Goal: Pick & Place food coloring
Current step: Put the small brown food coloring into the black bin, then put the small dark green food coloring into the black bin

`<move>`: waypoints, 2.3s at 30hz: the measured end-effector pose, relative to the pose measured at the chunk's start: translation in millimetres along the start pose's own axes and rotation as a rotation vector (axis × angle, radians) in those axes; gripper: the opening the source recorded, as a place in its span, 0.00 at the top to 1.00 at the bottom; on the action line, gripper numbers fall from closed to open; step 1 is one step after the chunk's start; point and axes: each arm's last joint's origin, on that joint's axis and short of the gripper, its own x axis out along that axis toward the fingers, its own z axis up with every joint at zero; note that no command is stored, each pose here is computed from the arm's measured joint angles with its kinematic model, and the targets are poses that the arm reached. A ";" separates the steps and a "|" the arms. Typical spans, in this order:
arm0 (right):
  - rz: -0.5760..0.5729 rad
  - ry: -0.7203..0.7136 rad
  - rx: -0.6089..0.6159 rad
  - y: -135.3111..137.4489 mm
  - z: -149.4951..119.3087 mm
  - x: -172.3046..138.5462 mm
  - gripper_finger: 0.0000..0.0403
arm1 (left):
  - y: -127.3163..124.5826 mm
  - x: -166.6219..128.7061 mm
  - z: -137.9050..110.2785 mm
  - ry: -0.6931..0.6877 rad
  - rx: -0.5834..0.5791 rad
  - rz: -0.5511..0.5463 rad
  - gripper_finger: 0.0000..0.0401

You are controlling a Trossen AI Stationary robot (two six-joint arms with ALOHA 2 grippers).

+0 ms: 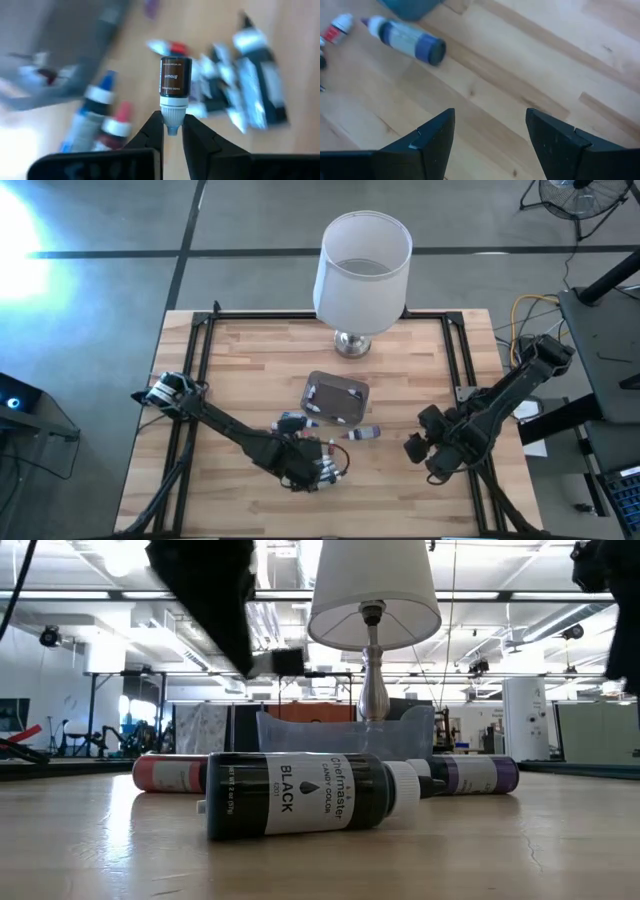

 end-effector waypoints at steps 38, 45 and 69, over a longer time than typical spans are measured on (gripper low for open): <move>0.225 0.015 -0.120 15.6 10.8 -5.2 0.41 | -0.3 3.0 16.9 0.035 -0.425 -0.181 0.55; 0.334 0.042 -0.209 29.1 28.6 6.3 0.40 | -30.3 7.4 -20.0 0.032 -0.357 -0.179 0.55; 0.328 0.049 -0.269 28.9 29.8 6.4 0.40 | 26.0 61.2 -6.8 0.046 0.622 -0.309 0.55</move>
